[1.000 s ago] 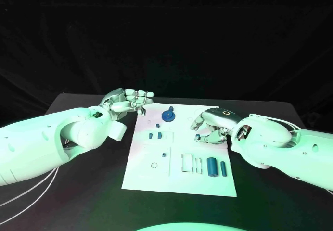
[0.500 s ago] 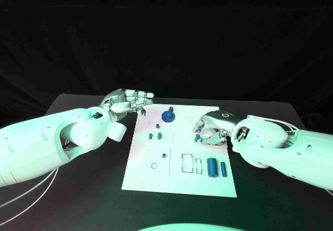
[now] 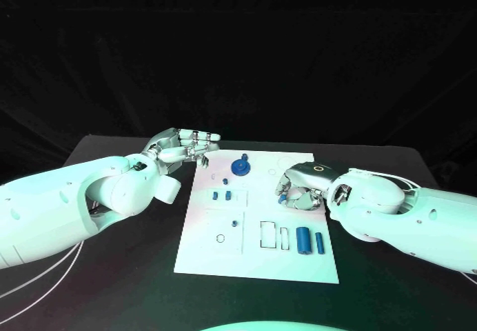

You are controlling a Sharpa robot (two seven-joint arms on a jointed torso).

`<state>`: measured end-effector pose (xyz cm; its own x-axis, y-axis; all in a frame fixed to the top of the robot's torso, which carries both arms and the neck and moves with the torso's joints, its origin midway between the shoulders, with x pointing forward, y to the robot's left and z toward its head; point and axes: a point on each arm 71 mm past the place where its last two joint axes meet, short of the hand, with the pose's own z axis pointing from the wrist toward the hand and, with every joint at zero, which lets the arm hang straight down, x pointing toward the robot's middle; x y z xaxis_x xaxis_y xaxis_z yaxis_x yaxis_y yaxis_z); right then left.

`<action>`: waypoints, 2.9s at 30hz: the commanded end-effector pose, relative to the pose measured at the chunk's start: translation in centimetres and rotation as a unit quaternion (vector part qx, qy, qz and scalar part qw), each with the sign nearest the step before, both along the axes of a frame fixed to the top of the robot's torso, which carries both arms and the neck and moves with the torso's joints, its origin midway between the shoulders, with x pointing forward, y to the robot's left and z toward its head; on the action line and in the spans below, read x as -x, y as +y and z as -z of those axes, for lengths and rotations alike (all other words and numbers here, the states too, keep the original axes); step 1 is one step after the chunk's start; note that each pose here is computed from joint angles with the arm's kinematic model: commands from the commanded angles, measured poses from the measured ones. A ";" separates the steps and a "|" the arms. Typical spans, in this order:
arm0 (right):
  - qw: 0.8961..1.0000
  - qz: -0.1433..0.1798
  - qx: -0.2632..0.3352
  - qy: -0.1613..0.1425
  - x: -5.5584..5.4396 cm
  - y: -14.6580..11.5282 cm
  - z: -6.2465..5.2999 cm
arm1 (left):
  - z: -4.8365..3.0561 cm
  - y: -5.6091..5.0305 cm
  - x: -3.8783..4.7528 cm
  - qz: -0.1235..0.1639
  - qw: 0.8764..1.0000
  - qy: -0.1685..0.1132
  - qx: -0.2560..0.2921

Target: Assemble the parts on the task board

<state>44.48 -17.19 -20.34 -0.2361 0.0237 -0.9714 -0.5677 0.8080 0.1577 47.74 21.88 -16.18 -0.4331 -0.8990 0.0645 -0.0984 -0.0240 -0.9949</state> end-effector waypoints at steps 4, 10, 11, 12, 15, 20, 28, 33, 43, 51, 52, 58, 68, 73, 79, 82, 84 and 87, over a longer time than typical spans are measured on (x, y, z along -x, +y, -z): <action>1.000 -0.005 0.011 0.006 0.0 0.1 0.4 | -0.10 -0.2 0.06 0.009 1.000 -0.001 0.005; 1.000 0.000 0.012 -0.004 -0.1 0.2 0.4 | -0.09 -0.3 0.05 0.009 1.000 0.000 0.005; 1.000 0.001 0.012 -0.007 -0.1 0.2 0.4 | -0.08 -0.3 0.05 0.009 1.000 0.000 0.005; 1.000 0.002 0.011 -0.009 -0.1 0.2 0.4 | -0.08 -0.3 0.04 0.009 1.000 0.000 0.005; 1.000 0.004 0.011 -0.016 -0.2 0.3 0.3 | -0.07 -0.3 0.01 0.009 1.000 0.000 0.005; 1.000 0.004 0.005 -0.026 -0.1 0.3 0.1 | -0.05 -0.3 -0.02 0.009 1.000 0.000 0.005; 0.999 0.004 -0.013 -0.035 0.3 0.2 -0.9 | -0.04 -0.4 -0.07 0.010 1.000 -0.003 0.002; 0.998 0.003 -0.028 -0.050 0.5 0.2 -2.5 | -0.02 -0.5 -0.12 0.010 1.000 -0.003 0.000; 0.996 -0.033 -0.070 -0.051 2.6 2.6 -4.6 | -0.01 -0.8 -0.15 0.013 1.000 -0.005 0.002; 0.989 -0.100 -0.103 -0.025 5.3 7.4 -3.7 | 0.04 -0.9 -0.17 0.015 1.000 -0.003 0.005; 0.988 -0.108 -0.106 -0.022 5.6 8.0 -3.5 | 0.04 -1.0 -0.18 0.015 1.000 -0.003 0.005; 0.983 -0.143 -0.117 0.001 6.9 10.9 -1.9 | 0.08 -1.2 -0.21 0.017 1.000 -0.001 0.008; 0.981 -0.155 -0.111 0.027 7.1 12.8 0.8 | 0.10 -1.4 -0.22 0.019 1.000 0.000 0.009; 0.982 -0.154 -0.102 0.032 6.8 13.0 1.7 | 0.10 -1.4 -0.21 0.019 1.000 0.000 0.009; 0.983 -0.153 -0.094 0.035 6.6 13.0 2.1 | 0.11 -1.4 -0.20 0.020 1.000 0.001 0.009; 0.984 -0.150 -0.089 0.034 6.5 12.9 2.2 | 0.11 -1.4 -0.20 0.020 1.000 0.001 0.009; 0.986 -0.145 -0.083 0.030 6.4 12.8 2.3 | 0.10 -1.4 -0.19 0.020 1.000 0.001 0.009; 0.987 -0.139 -0.074 0.027 6.2 12.6 2.4 | 0.11 -1.3 -0.19 0.020 1.000 0.001 0.008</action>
